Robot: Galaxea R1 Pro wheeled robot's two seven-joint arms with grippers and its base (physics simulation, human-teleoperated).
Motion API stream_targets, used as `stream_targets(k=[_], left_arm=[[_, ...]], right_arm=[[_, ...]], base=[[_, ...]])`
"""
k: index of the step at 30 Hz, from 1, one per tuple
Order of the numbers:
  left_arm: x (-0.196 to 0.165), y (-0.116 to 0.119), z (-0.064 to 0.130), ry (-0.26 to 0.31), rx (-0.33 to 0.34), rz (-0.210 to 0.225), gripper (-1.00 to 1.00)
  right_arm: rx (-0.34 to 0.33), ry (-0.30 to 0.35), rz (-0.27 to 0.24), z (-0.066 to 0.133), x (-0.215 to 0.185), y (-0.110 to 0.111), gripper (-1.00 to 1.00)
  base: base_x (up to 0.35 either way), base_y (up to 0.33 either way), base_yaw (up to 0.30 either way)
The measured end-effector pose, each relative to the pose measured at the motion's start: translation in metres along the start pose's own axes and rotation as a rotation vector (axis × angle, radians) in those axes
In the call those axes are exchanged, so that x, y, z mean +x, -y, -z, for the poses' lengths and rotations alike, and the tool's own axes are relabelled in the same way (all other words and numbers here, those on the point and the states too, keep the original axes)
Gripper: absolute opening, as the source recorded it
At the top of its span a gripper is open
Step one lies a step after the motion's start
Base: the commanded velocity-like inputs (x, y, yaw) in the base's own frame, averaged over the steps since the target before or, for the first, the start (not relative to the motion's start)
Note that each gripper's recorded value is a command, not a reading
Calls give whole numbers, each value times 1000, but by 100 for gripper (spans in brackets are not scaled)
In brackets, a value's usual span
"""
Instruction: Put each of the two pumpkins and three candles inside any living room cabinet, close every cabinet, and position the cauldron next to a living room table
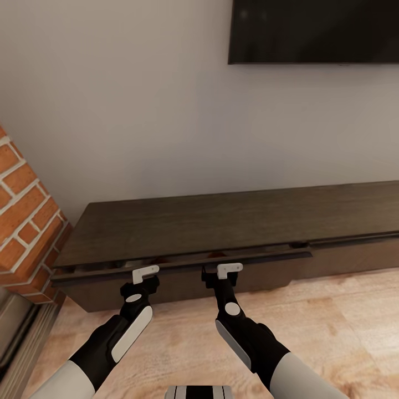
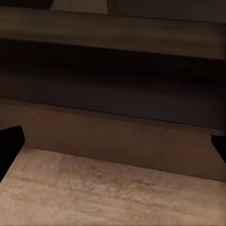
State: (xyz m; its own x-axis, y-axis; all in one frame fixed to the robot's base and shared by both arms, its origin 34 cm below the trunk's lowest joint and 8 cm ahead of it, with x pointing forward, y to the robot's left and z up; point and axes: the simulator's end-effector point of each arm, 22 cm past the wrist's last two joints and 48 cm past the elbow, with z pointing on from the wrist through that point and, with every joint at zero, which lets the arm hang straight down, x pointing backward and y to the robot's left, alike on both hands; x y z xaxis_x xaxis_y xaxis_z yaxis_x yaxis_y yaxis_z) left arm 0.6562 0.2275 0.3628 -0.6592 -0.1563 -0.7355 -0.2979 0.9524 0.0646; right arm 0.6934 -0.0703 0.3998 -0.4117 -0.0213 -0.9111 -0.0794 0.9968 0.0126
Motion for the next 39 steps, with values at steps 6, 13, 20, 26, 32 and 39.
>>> stream_targets(k=[6, 13, 20, 26, 32, 39], left_arm=[[0, 0, 0, 0, -1, 1, 100], [-1, 0, 0, 3, 0, 0, 100], [-1, 0, 0, 5, 0, -2, 100], [0, 0, 0, 1, 2, 2, 100], [5, 0, 0, -11, 2, 9, 100], [1, 0, 0, -2, 1, 4, 100]], right_arm=[[0, 0, 0, 0, 0, 0, 100], [0, 0, 0, 0, 0, 0, 100], [0, 0, 0, 0, 0, 0, 100], [0, 0, 0, 0, 0, 0, 100], [0, 0, 0, 0, 0, 0, 100], [0, 0, 1, 0, 0, 0, 100]], base=[[133, 0, 0], [34, 0, 0], [1, 0, 0], [70, 17, 0], [91, 19, 0], [-49, 1, 0]])
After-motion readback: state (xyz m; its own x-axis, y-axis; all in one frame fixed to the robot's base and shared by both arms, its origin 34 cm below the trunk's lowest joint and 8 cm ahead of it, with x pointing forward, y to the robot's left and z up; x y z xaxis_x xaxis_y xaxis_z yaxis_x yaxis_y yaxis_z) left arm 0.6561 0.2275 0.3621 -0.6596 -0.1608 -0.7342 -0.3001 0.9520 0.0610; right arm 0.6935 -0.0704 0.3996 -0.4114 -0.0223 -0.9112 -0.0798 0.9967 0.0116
